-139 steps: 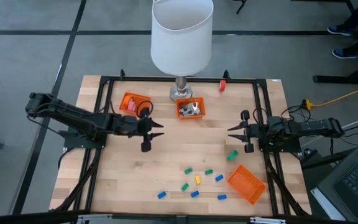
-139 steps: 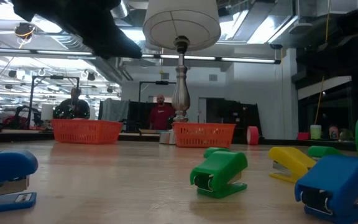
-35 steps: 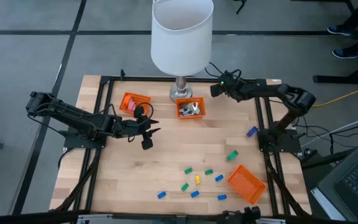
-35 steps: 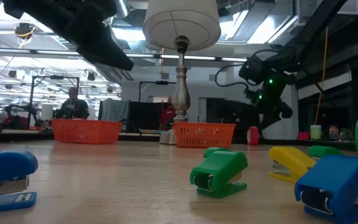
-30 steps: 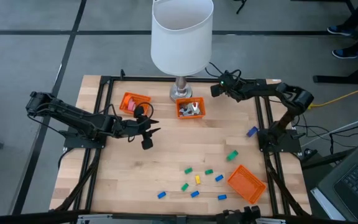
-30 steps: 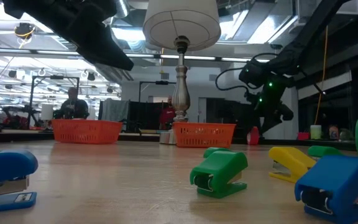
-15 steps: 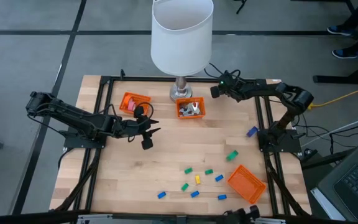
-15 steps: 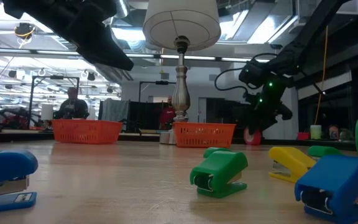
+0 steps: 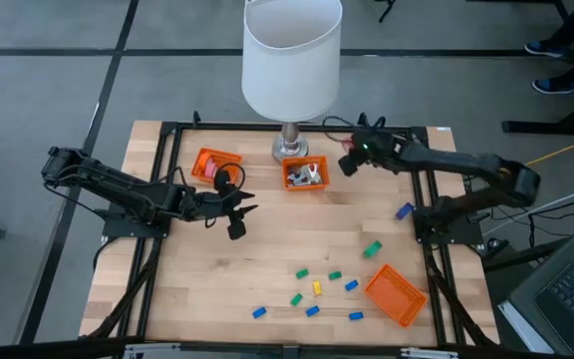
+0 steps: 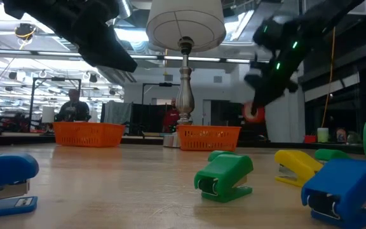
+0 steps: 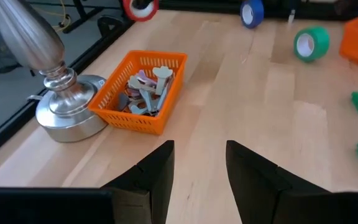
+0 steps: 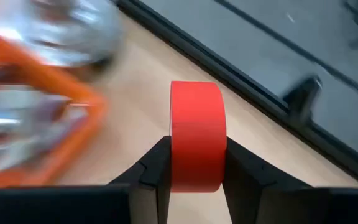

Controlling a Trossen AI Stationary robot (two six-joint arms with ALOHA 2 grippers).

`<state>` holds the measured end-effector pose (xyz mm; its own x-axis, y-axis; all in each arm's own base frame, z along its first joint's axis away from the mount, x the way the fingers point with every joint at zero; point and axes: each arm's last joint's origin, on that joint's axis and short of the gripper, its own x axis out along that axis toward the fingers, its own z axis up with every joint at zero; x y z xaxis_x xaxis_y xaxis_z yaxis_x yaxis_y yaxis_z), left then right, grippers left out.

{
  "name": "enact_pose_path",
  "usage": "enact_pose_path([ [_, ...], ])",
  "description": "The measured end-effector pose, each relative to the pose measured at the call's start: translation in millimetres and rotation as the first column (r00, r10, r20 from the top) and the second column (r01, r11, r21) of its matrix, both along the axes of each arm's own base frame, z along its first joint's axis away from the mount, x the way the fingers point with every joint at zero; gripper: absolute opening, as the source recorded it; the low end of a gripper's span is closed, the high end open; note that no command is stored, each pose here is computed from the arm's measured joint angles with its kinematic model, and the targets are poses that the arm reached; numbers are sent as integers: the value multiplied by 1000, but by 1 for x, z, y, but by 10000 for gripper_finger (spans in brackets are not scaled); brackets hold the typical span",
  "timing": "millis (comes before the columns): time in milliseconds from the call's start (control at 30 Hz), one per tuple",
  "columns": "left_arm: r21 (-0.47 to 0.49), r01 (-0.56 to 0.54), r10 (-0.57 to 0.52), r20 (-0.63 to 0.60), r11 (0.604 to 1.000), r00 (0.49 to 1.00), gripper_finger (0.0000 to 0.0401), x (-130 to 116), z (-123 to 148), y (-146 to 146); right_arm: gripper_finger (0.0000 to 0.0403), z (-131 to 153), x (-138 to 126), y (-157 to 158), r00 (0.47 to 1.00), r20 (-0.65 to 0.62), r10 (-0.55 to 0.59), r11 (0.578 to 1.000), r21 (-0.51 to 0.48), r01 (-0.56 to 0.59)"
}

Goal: Pick and place Stapler, Stapler remover, tape
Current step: Put the orange tape into the top left orange bin

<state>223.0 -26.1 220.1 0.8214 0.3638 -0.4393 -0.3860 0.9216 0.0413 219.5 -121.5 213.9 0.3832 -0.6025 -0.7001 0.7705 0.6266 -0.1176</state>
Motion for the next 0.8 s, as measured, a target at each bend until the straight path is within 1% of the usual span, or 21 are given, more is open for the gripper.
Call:
enact_pose_path([
  [100, -35, -12, 14, 56, 999, 998, 141, 2, 4, 0, 107, 21, 1, 29, 987, 76, 143, 989, -33, -141],
  [233, -51, -5, 13, 163, 999, 986, 141, 6, 13, -1, 107, 39, 4, 65, 933, 167, 320, 947, -67, -313],
  [367, -9, 27, -24, 233, 1000, 972, 143, 9, 22, -2, 107, 44, 12, 96, 866, 217, 451, 893, -101, -439],
  [467, -17, 53, -47, 256, 998, 966, 151, 10, 24, -3, 107, 47, 22, 118, 795, 250, 553, 833, -160, -529],
  [600, -25, 86, -77, 260, 996, 962, 172, 12, 23, -4, 107, 52, 33, 142, 688, 271, 673, 739, -274, -615],
  [667, -28, 131, -118, 276, 991, 954, 186, 16, 23, -6, 107, 53, 38, 150, 648, 270, 712, 701, -319, -637],
  [733, -10, 187, -175, 311, 982, 934, 200, 21, 23, -9, 107, 53, 42, 155, 624, 277, 731, 682, -347, -644],
  [800, 16, 228, -220, 324, 974, 920, 215, 27, 21, -11, 107, 52, 46, 158, 612, 291, 735, 677, -358, -643],
])
